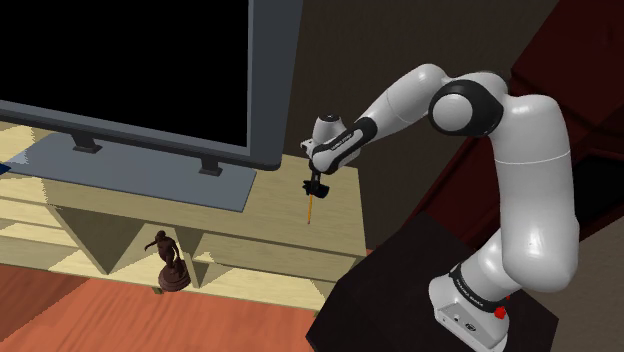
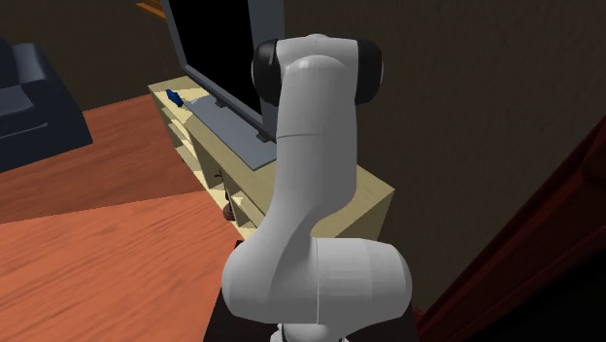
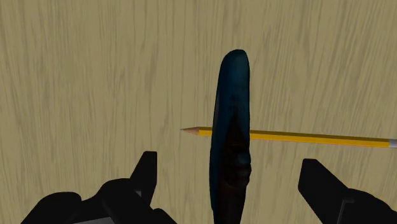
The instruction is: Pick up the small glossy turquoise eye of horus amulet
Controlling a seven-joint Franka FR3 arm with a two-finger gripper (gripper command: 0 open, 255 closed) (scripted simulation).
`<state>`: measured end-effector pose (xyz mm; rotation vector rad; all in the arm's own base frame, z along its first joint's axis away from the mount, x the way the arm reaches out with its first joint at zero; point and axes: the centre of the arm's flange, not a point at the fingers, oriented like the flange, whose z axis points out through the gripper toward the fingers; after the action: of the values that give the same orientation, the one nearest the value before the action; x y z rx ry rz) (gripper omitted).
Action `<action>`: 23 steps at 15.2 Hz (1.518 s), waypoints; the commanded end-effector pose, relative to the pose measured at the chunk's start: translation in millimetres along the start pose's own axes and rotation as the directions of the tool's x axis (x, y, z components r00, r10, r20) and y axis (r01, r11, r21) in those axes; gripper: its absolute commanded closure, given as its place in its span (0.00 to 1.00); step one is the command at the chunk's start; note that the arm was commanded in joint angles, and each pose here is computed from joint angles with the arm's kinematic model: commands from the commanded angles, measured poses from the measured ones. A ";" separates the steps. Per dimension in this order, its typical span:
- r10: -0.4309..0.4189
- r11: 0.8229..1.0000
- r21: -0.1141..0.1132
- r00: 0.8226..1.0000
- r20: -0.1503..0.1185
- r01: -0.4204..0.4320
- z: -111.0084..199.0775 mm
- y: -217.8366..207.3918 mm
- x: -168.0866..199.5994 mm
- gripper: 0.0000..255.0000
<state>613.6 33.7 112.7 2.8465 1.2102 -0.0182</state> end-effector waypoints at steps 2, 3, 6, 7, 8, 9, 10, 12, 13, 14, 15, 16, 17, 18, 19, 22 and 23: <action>0.000 1.000 0.000 1.000 0.000 0.000 2.0 -0.2 0.5 1.00; 0.000 1.000 0.000 1.000 0.000 0.000 1.9 0.0 0.5 1.00; 0.000 1.000 0.000 1.000 0.000 0.000 2.0 -0.2 0.5 1.00; 0.000 1.000 0.000 1.000 0.000 0.000 2.1 -0.2 0.5 1.00; 0.000 1.000 0.000 1.000 0.000 0.000 2.1 -0.3 0.4 1.00; 0.000 1.000 0.000 1.000 0.000 0.000 2.1 -0.4 0.4 1.00; 0.000 1.000 0.000 1.000 0.000 0.000 2.7 0.2 0.2 1.00; 0.000 1.000 0.000 1.000 0.000 0.000 -7.9 0.6 -0.1 1.00; 0.000 1.000 0.000 1.000 0.000 0.000 -13.2 0.8 -0.3 1.00; 0.000 1.000 0.000 1.000 0.000 0.000 -18.4 1.1 -0.4 1.00; 0.000 1.000 0.000 1.000 0.000 0.000 -23.7 1.3 -0.6 1.00; 0.000 1.000 0.000 1.000 0.000 0.000 -29.0 1.5 -0.7 1.00; 0.000 1.000 0.000 1.000 0.000 0.000 -34.3 1.7 -0.9 1.00; 0.000 1.000 0.000 1.000 0.000 0.000 -39.5 1.9 -1.1 1.00; 0.000 1.000 0.000 1.000 0.000 0.000 -44.8 2.1 -1.2 1.00; 0.000 1.000 0.000 1.000 0.000 0.000 -60.6 2.8 -1.7 1.00; 0.000 1.000 0.000 1.000 0.000 0.000 -65.9 3.0 -1.8 1.00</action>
<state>613.6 34.5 173.3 2.8463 1.2106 -0.0172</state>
